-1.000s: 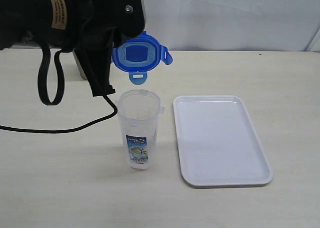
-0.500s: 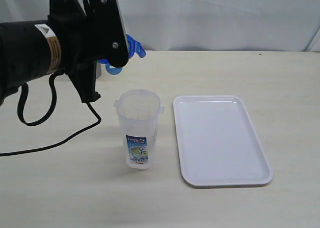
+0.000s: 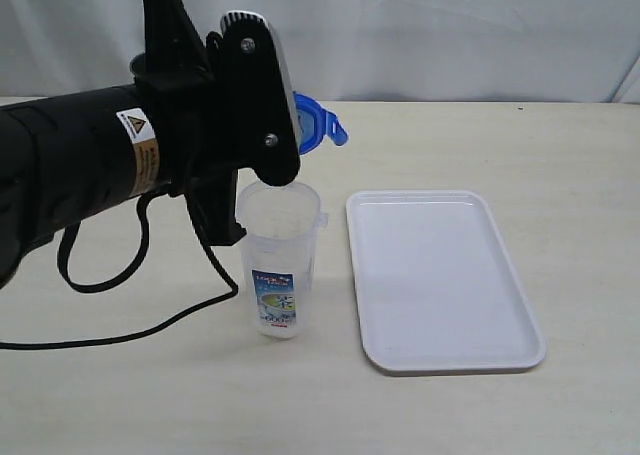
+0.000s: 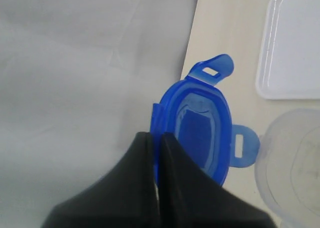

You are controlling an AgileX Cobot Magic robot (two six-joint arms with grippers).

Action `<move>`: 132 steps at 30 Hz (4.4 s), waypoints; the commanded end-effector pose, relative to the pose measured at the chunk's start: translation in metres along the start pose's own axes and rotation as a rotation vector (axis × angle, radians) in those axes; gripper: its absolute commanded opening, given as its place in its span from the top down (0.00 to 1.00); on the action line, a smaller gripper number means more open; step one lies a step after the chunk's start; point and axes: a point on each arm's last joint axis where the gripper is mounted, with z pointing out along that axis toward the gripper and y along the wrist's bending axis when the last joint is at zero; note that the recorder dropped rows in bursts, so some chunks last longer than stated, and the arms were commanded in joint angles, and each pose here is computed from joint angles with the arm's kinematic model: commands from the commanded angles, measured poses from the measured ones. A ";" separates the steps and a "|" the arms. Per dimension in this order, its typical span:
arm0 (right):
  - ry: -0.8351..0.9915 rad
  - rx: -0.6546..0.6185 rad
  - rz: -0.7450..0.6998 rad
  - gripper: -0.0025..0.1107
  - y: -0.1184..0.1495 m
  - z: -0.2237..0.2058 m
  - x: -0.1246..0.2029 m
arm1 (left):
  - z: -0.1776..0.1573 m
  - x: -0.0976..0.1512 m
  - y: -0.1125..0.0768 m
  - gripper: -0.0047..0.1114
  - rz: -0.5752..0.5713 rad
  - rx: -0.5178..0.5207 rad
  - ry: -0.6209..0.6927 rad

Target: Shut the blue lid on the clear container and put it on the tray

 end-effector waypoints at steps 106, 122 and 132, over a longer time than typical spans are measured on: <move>-0.003 0.009 -0.002 0.94 -0.001 0.000 0.001 | -0.007 0.008 -0.010 0.96 -0.133 0.038 -0.028; -0.003 0.009 -0.002 0.94 -0.001 0.000 0.001 | -0.018 0.002 -0.030 0.96 0.031 0.025 -0.002; -0.003 0.009 -0.002 0.94 -0.001 0.000 0.001 | -0.018 0.002 -0.032 0.96 0.016 0.039 0.001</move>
